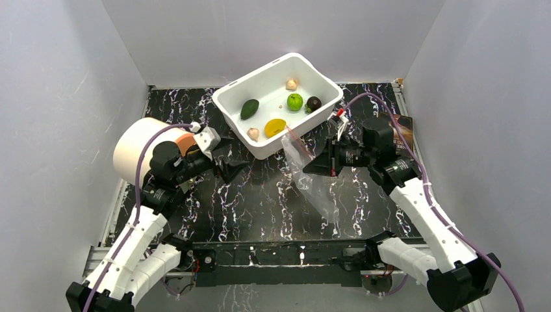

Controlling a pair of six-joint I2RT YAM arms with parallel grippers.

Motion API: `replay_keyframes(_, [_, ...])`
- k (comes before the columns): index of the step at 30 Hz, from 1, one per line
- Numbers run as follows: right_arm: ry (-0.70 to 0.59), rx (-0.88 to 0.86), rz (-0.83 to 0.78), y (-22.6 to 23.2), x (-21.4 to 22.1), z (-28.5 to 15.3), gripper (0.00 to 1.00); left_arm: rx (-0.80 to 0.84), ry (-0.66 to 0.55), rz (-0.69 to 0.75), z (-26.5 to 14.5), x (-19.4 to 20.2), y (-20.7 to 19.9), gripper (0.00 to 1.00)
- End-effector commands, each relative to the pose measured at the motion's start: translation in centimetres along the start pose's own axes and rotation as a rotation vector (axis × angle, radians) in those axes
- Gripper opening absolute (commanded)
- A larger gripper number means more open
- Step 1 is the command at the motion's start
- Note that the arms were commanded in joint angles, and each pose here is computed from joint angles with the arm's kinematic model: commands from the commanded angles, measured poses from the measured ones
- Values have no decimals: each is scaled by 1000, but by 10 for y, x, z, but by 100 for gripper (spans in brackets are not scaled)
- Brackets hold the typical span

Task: Place the food in the zip-top bag and seal the zipper
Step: Pick up the zipper food storage bag at the center of the board, then place the zipper food storage bag at the center of the board.

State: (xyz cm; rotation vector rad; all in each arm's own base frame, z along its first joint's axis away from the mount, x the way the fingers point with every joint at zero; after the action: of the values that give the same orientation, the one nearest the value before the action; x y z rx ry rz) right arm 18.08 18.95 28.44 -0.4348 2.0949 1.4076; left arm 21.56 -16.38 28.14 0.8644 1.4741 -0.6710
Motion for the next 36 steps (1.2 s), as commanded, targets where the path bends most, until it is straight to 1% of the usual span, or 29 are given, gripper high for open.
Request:
replay_keyframes(1, [32, -250, -138, 64, -13, -22, 0, 134, -89, 282, -1, -22, -9, 88])
replay_keyframes(3, [56, -329, -129, 78, -12, -26, 0, 143, -75, 292, 0, -23, -8, 88])
replay_keyframes(5, [76, -383, -104, 83, -9, -28, 0, 140, -42, 265, 3, -18, -5, 88])
replay_keyframes(7, [75, -404, -96, 83, -5, -28, 0, 188, 3, 246, 3, -12, -9, 88])
replay_keyframes(8, [71, -401, -92, 81, -3, -27, 0, 214, 6, 240, 4, -10, -12, 88])
replay_keyframes(11, [80, -418, -67, 75, 5, -25, 0, 258, -33, 238, 5, -9, -19, 89])
replay_keyframes(14, [77, -394, -17, 64, 7, -18, 0, 279, -76, 224, 9, -13, -21, 90])
replay_keyframes(18, [100, -379, 38, 55, 4, -9, 0, 367, -98, 170, 21, -11, -25, 90])
replay_keyframes(20, [91, -367, 57, 53, -2, -6, 0, 401, -100, 150, 25, -9, -28, 89])
replay_keyframes(23, [28, -324, 79, 53, -15, -2, 0, 396, -107, 141, 28, -10, -31, 89])
replay_keyframes(25, [-57, -253, 125, 48, -28, 2, 0, 365, -94, 122, 29, -11, -29, 89])
replay_keyframes(26, [-113, -204, 162, 42, -35, 5, 0, 337, -85, 109, 28, -12, -26, 89])
replay_keyframes(29, [-263, -75, 352, 18, -43, 10, 0, 241, -59, 56, 24, -13, -20, 89])
replay_keyframes(32, [-390, -55, 456, 2, -43, 16, 0, 118, -47, 5, 15, -18, -12, 88])
replay_keyframes(33, [-423, -61, 452, -2, -46, 19, 0, 72, -45, -8, 12, -20, -9, 88])
replay_keyframes(35, [-434, -11, 495, -21, -44, 29, 0, -21, -36, -45, 5, -21, -2, 88])
replay_keyframes(36, [-436, 1, 501, -27, -45, 34, 3, -55, -26, -58, 2, -22, 0, 87])
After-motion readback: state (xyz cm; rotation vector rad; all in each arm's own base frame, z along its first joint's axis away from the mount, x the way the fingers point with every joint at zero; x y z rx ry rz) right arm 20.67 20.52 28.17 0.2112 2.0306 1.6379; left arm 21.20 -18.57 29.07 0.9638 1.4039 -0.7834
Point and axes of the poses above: each gripper's point midway between its finger pads, its own z axis out along the fingers, its own y axis along the line the jaws close on, x = y × z, the point moved 4 cm from there along -z, back along the fingers, and after that the axes turned 7 degrees about z, right-handed, at the moved point
